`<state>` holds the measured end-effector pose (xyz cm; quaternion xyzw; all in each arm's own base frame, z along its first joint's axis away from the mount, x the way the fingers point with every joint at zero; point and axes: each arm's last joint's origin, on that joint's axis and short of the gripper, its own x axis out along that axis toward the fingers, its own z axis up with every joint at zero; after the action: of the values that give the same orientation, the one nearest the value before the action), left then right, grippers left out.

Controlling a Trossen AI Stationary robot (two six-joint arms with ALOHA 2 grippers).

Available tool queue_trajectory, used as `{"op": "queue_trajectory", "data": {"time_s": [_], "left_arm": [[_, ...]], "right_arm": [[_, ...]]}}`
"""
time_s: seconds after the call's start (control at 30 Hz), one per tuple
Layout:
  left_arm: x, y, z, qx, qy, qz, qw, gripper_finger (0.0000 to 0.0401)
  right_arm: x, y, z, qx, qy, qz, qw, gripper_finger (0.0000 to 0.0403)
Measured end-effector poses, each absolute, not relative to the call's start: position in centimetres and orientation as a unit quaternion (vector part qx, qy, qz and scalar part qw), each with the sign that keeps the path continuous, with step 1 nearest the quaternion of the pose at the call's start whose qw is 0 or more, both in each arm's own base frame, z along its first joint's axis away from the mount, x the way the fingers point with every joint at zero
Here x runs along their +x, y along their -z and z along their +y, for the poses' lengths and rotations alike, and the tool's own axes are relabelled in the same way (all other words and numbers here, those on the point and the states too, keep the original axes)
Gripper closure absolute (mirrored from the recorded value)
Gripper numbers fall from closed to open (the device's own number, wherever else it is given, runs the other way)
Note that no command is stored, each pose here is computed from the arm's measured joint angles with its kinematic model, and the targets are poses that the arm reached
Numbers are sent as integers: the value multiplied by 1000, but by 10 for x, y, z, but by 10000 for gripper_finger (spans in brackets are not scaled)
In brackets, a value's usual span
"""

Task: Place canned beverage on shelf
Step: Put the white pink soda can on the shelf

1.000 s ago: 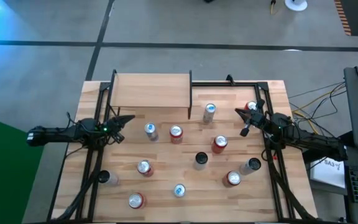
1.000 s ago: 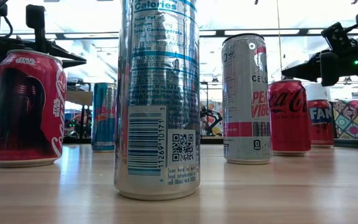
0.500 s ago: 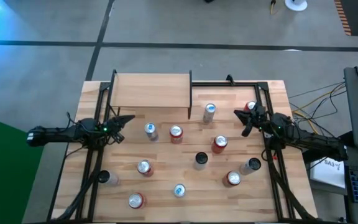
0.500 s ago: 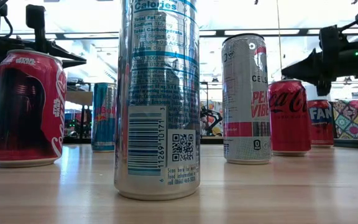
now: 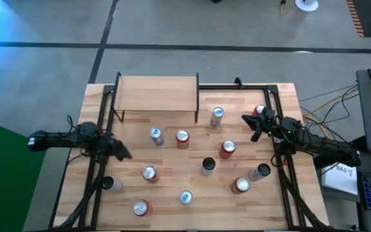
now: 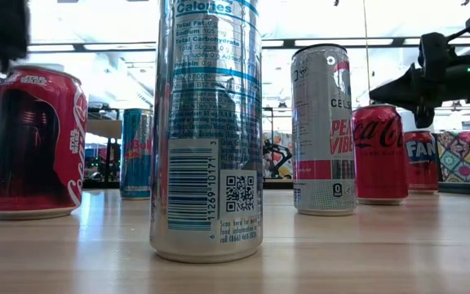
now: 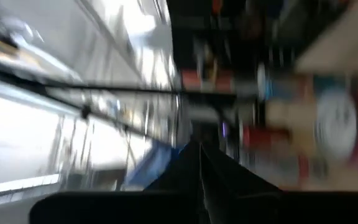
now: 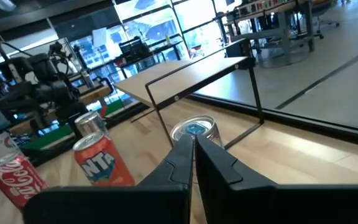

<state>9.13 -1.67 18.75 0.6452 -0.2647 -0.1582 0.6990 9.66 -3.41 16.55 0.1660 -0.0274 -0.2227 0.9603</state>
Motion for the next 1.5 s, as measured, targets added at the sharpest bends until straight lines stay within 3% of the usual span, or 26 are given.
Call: {"op": "queue_trajectory", "data": {"time_s": [0.33, 0.43, 0.6, 0.67, 0.77, 0.87, 1.0, 1.13, 1.33, 1.5], "left_arm": [[90, -190, -18, 636, 178, -292, 692, 401], [88, -195, -17, 674, 129, -311, 658, 401], [83, -196, -23, 638, 222, -387, 628, 401], [80, -205, -23, 585, 231, -393, 671, 401], [73, -230, -20, 432, 216, -378, 790, 401], [68, -254, -13, 281, 136, -363, 878, 401], [67, -273, -2, 49, 24, -300, 952, 401], [74, -273, 0, -75, 6, -203, 976, 401], [85, -283, -7, -124, 132, -164, 970, 401], [98, -289, -8, -171, 153, -123, 965, 401]], "right_arm": [[97, -165, -34, 170, 222, -28, 960, 394], [97, -165, -34, 179, 222, -30, 958, 394], [97, -165, -34, 180, 222, -30, 958, 394], [97, -165, -34, 194, 222, -34, 955, 394], [97, -165, -34, 208, 221, -37, 952, 394], [97, -165, -34, 224, 221, -40, 948, 394], [97, -165, -34, 250, 220, -42, 942, 394], [97, -163, -33, 302, 206, -42, 930, 394], [99, -163, -30, 368, 153, -32, 917, 394], [98, -172, -30, 364, 149, -45, 918, 394]]}}
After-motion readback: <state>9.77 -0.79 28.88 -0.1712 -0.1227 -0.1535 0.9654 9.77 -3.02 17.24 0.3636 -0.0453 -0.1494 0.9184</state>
